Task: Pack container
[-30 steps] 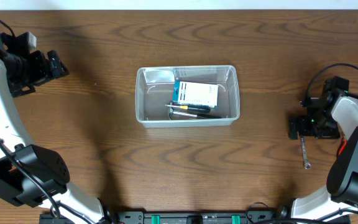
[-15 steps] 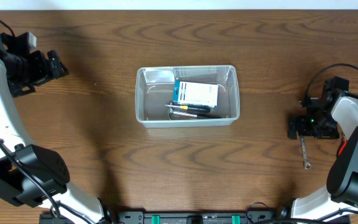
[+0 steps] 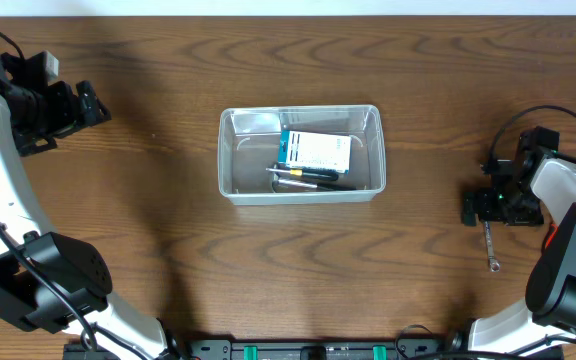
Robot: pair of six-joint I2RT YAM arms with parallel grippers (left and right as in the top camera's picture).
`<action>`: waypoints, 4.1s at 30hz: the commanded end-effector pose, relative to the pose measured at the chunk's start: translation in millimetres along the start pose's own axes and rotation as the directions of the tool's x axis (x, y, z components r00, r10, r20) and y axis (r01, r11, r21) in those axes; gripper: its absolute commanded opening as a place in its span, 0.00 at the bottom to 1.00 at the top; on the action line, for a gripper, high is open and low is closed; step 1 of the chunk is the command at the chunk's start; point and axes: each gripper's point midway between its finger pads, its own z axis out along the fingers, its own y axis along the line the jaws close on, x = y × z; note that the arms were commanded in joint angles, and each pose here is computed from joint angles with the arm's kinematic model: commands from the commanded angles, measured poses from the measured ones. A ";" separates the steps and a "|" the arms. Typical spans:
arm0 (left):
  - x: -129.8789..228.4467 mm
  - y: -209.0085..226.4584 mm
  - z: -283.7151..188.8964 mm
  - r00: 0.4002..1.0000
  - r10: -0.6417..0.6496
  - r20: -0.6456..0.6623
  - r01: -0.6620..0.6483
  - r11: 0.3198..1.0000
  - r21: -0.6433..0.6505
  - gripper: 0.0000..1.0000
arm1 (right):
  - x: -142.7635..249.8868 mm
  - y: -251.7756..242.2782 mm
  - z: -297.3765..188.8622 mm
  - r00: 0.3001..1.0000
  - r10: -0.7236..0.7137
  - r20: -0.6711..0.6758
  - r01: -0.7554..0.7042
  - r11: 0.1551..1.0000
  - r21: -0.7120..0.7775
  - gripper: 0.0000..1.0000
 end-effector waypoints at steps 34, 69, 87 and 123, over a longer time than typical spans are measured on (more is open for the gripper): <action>0.1 2.5 3.8 1.000 0.003 -0.011 -0.003 1.000 -0.007 0.98 | -2.6 -3.8 3.6 1.000 0.013 0.011 -0.013 1.000 0.011 0.57; 0.1 2.5 3.8 1.000 0.003 -0.011 -0.003 1.000 -0.007 0.98 | 4.3 2.0 3.6 1.000 -0.012 -0.015 0.012 1.000 -0.018 0.26; 0.1 2.5 3.8 1.000 0.003 -0.011 -0.003 1.000 -0.007 0.98 | 5.0 2.2 3.5 1.000 -0.011 -0.018 0.011 1.000 -0.019 0.19; 0.1 2.5 3.8 1.000 0.003 -0.011 -0.003 1.000 -0.007 0.98 | -44.2 -3.4 -53.1 0.997 -0.027 0.077 0.027 1.000 0.000 0.04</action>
